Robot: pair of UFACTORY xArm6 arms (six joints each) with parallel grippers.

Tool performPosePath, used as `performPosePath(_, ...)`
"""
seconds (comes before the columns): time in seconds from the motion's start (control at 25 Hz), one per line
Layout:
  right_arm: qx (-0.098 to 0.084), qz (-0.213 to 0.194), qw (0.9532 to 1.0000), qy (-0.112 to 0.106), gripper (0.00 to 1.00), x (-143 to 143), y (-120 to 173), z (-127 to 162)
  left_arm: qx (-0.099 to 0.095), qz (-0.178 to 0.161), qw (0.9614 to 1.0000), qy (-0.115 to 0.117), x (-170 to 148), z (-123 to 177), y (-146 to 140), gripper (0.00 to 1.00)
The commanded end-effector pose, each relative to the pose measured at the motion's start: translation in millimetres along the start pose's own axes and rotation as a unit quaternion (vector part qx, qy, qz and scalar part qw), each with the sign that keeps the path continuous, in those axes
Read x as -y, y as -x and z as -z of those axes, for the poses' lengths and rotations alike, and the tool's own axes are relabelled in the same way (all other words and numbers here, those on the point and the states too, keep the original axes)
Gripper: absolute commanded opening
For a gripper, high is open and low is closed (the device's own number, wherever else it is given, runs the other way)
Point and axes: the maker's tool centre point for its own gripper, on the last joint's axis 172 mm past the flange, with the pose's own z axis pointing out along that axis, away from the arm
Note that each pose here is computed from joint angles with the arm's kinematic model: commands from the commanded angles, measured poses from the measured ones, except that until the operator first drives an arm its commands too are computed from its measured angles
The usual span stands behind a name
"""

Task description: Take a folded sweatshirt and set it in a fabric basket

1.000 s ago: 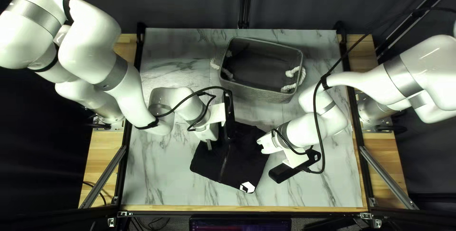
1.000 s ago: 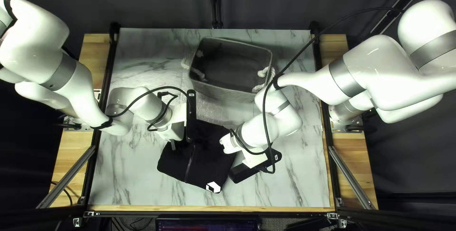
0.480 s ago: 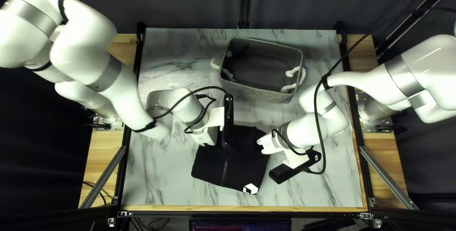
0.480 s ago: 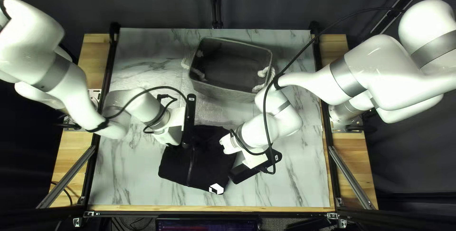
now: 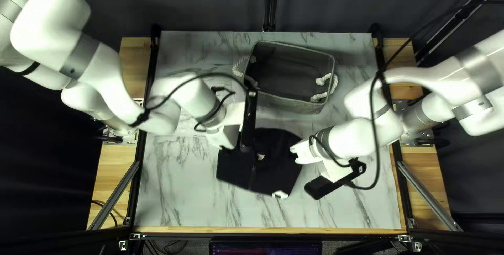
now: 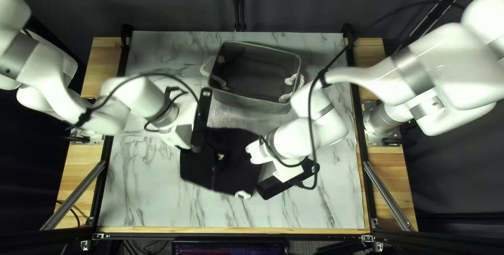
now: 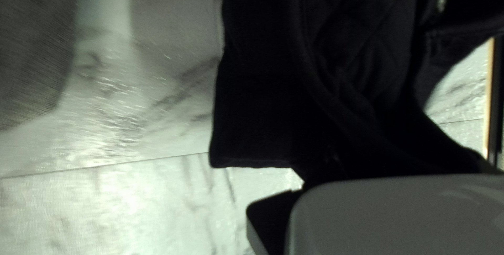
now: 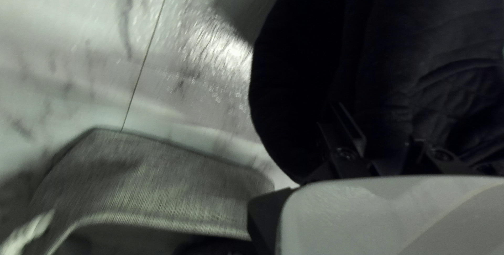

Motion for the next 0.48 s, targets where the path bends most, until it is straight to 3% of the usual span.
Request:
performPosePath(0.04,0.021,0.002,0.9998,-0.003,0.0,19.5,29.8,23.7,0.002,-0.018,0.9998,-0.007,22.8,46.8,-35.1,0.0)
performPosePath(0.28,0.04,-0.005,0.9991,-0.01,0.0,44.8,65.8,60.2,0.003,-0.031,0.9995,-0.01,56.7,78.2,-65.1,0.0)
performPosePath(0.48,0.057,-0.014,0.9981,-0.019,0.0,69.0,113.0,92.1,0.007,-0.038,0.9992,-0.01,96.0,93.7,-88.5,0.0)
